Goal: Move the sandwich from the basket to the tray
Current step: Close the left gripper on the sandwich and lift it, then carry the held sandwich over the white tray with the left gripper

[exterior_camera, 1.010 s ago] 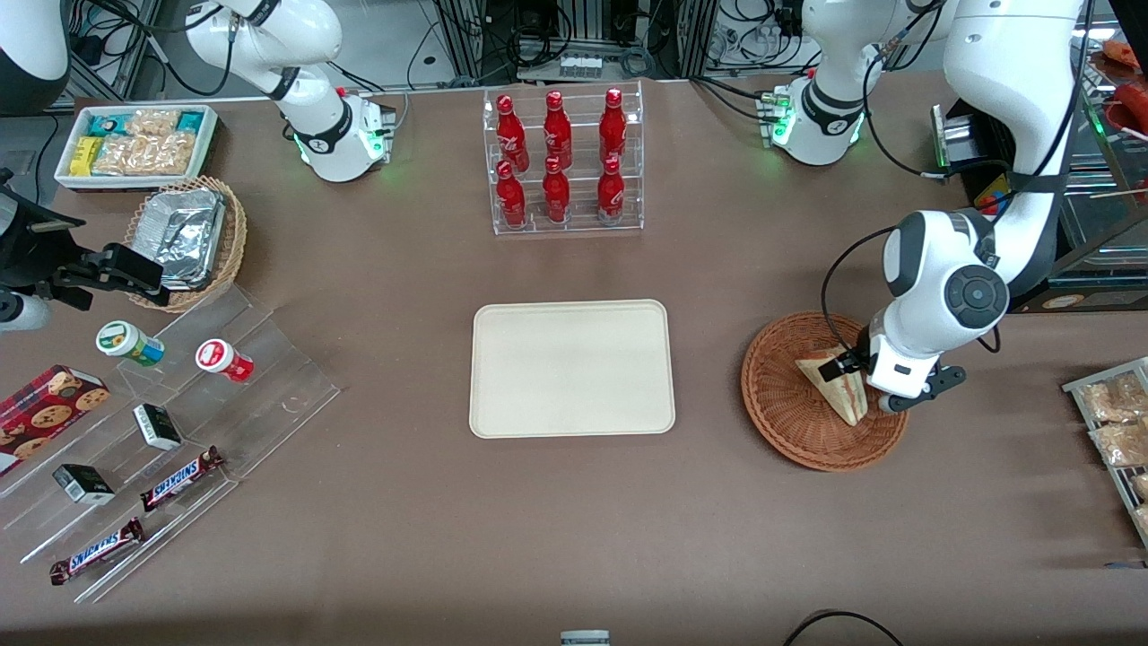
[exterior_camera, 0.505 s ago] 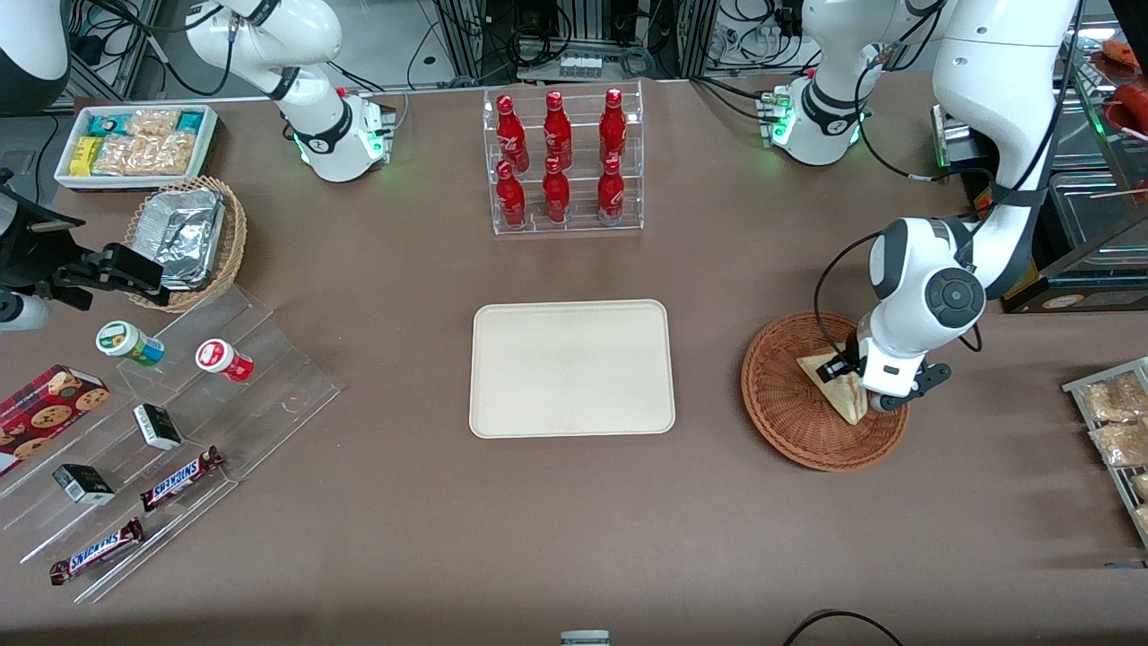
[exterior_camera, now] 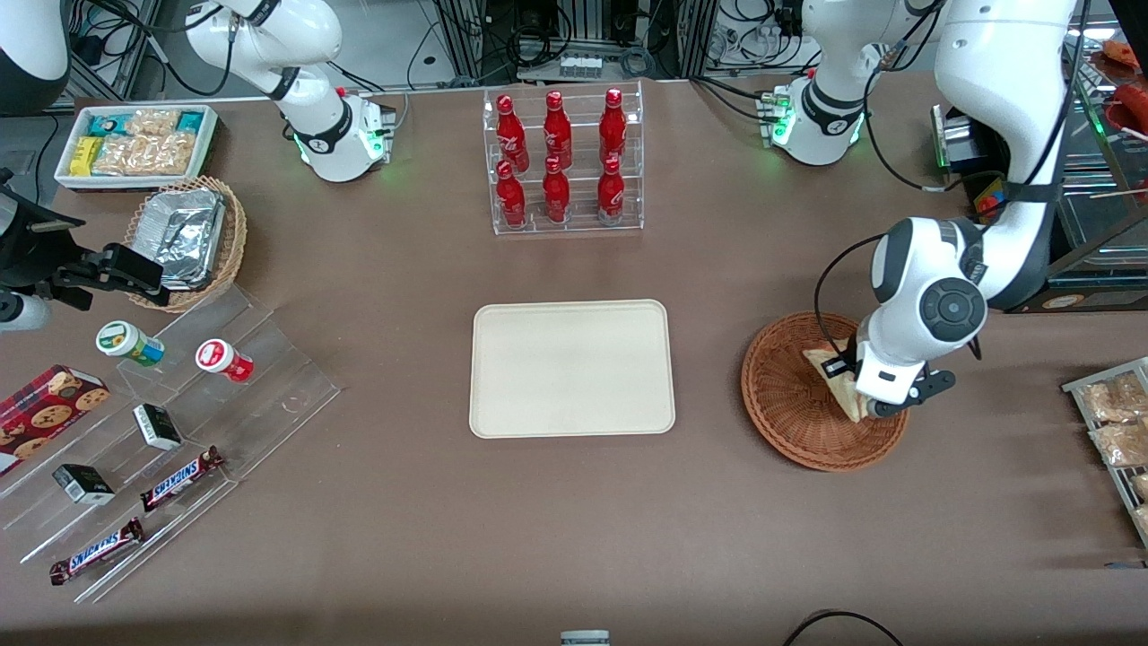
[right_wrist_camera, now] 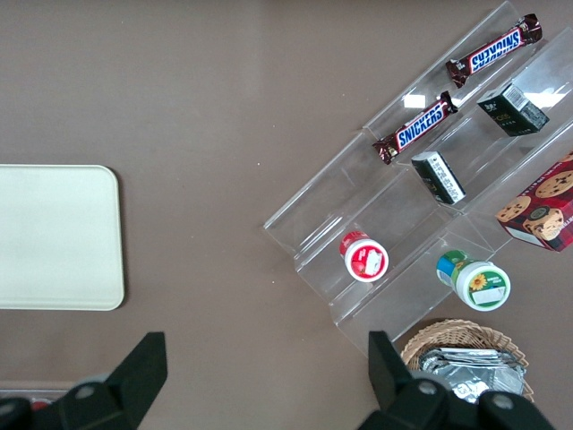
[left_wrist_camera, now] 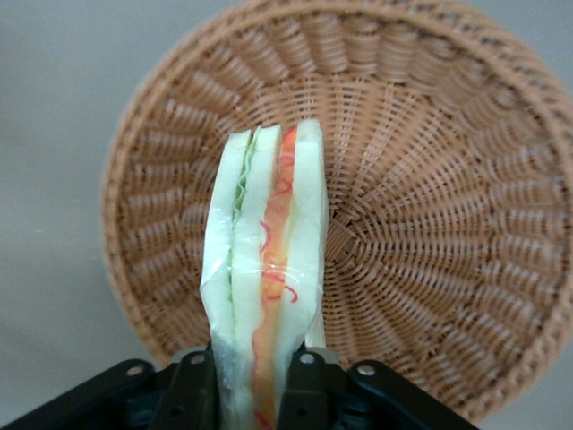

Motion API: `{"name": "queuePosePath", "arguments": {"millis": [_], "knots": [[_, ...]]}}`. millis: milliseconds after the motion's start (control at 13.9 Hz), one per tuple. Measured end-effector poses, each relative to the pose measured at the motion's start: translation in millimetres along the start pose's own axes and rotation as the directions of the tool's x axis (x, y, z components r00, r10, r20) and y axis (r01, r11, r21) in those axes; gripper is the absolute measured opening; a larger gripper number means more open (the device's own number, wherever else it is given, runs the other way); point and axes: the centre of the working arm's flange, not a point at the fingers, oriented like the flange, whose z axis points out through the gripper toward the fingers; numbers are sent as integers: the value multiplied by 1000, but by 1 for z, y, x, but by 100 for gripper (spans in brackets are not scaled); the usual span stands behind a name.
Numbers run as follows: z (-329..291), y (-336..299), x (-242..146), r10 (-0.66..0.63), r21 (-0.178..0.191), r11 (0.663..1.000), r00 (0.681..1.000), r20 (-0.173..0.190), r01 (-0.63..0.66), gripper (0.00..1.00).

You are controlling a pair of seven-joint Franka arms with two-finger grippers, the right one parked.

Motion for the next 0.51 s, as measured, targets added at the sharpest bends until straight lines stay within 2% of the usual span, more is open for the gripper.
{"name": "queuePosePath", "arguments": {"millis": [72,216,505], "knots": [[-17,2,4,16,6,1000,1000,1,-16,18],[-43,9,5,95,15,995,995,6,-95,18],[-75,50,-16,285,18,958,958,-17,-285,18]]}}
